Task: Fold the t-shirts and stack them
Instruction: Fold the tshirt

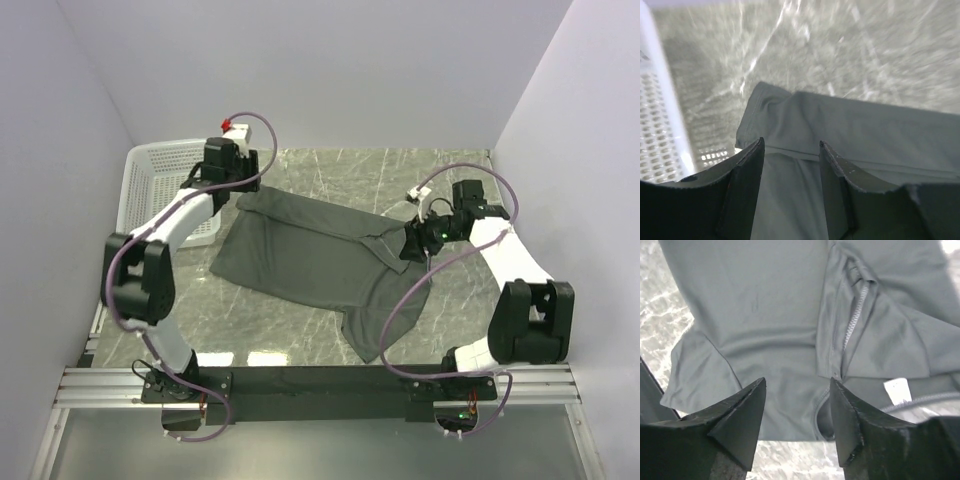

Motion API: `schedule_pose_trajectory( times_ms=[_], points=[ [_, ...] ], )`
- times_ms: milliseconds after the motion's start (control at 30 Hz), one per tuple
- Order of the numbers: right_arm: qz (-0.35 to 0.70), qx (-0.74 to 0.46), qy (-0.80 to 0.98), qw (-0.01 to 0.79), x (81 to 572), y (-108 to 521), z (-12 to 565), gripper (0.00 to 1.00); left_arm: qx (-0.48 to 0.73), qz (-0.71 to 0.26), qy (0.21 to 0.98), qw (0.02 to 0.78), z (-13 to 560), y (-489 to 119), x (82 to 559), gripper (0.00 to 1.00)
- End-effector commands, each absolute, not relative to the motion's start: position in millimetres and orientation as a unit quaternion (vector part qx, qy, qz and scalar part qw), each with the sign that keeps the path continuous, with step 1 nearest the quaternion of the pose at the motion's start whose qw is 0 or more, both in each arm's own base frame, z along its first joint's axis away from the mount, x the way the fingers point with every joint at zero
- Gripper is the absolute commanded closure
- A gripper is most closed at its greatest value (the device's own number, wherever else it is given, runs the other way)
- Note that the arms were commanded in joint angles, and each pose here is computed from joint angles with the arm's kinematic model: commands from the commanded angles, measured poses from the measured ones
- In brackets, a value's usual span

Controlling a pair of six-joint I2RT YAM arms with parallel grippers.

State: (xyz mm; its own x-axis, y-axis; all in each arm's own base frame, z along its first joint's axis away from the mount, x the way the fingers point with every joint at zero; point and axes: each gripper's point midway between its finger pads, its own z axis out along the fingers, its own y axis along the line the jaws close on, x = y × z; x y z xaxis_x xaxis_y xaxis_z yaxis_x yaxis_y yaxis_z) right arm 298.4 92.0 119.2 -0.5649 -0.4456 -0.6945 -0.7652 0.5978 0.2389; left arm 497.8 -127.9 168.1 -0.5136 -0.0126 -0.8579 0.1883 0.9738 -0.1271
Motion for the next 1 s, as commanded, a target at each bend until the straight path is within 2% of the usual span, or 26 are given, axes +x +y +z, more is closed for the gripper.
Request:
schedule_pose_trajectory(
  times_ms=[0,133,200,300,433,633,733,967],
  points=[
    [0.209,-0.350,0.843,0.351,313.5,81.7,152.7,0.39,0.052,-0.140,0.801,0.580,265.1,-130.8,480.1,0.47],
    [0.230,-0.260,0.882,0.320,343.0,84.6,139.7,0.40,0.062,-0.157,0.769,0.616,301.9,-128.3,446.8,0.43],
    [0.247,-0.249,0.888,0.298,346.4,97.6,133.2,0.41,0.062,-0.158,0.749,0.641,324.7,-121.9,423.6,0.37],
    [0.238,-0.260,0.898,0.263,351.5,112.0,112.4,0.41,0.050,-0.140,0.744,0.651,310.7,-105.3,388.1,0.20],
    [0.236,-0.260,0.905,0.239,368.6,122.3,95.2,0.41,0.039,-0.121,0.733,0.669,306.8,-87.0,348.4,0.10],
    [0.213,-0.260,0.918,0.209,394.0,122.4,73.4,0.40,0.025,-0.093,0.731,0.675,286.2,-65.4,304.7,0.04],
    [0.206,-0.262,0.921,0.202,401.2,123.5,66.1,0.40,0.007,-0.093,0.721,0.687,289.9,-60.3,299.5,0.02],
    [0.217,-0.280,0.918,0.178,401.2,138.8,55.2,0.41,0.017,-0.100,0.732,0.673,283.2,-66.1,303.6,0.04]
  ],
)
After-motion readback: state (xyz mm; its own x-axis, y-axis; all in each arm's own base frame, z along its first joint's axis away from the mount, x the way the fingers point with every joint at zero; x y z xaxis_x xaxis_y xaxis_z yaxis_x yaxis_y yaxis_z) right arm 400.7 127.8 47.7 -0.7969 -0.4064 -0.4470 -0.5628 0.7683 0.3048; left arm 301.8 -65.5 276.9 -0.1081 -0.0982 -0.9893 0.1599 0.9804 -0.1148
